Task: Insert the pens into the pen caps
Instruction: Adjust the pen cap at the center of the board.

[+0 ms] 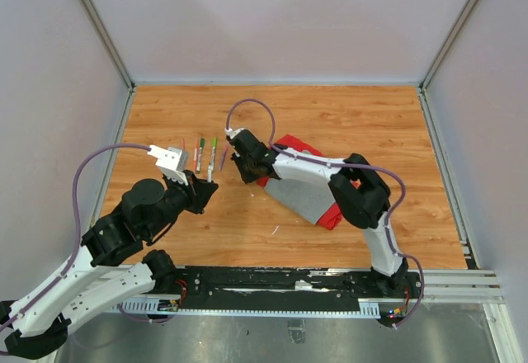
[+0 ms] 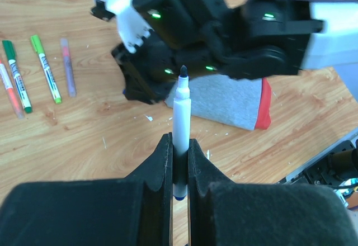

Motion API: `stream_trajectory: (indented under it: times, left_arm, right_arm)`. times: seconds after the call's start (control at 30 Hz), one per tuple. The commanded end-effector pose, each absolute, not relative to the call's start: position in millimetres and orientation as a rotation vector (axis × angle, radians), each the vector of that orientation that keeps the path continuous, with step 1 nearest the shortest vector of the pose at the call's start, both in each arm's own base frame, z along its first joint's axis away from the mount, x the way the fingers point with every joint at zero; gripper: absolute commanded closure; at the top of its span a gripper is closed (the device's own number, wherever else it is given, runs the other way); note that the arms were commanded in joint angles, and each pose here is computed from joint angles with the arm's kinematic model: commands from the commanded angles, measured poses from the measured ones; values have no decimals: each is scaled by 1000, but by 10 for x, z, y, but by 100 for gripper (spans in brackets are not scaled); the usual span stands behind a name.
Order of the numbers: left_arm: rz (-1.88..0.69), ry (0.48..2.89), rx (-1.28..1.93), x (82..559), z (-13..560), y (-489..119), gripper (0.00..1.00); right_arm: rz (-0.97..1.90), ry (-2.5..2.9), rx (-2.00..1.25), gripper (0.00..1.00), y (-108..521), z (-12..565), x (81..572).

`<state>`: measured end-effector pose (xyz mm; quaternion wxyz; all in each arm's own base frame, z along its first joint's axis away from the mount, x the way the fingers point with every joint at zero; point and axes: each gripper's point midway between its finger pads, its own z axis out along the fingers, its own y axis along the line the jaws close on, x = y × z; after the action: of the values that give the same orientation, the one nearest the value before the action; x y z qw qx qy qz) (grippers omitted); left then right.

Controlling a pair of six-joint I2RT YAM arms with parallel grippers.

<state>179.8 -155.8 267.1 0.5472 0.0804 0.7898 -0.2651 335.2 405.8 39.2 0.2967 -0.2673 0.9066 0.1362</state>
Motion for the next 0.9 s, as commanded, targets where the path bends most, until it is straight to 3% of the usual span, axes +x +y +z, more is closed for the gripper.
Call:
stream_trajectory:
  times: [0.0,0.4,0.87]
  left_arm:
    - [-605,1863,179,1850,2688,-1546,99]
    - [-526,1882,224,1911,2777,-1525,100]
    - [-519,1877,219,1928,2623,-1523,99]
  right_arm:
    - [521,2269,-897,99,4148,873,2801]
    - [339,2506,-927,99,3016,554,1558]
    - [183,2685,-911,97,2636,259,1209]
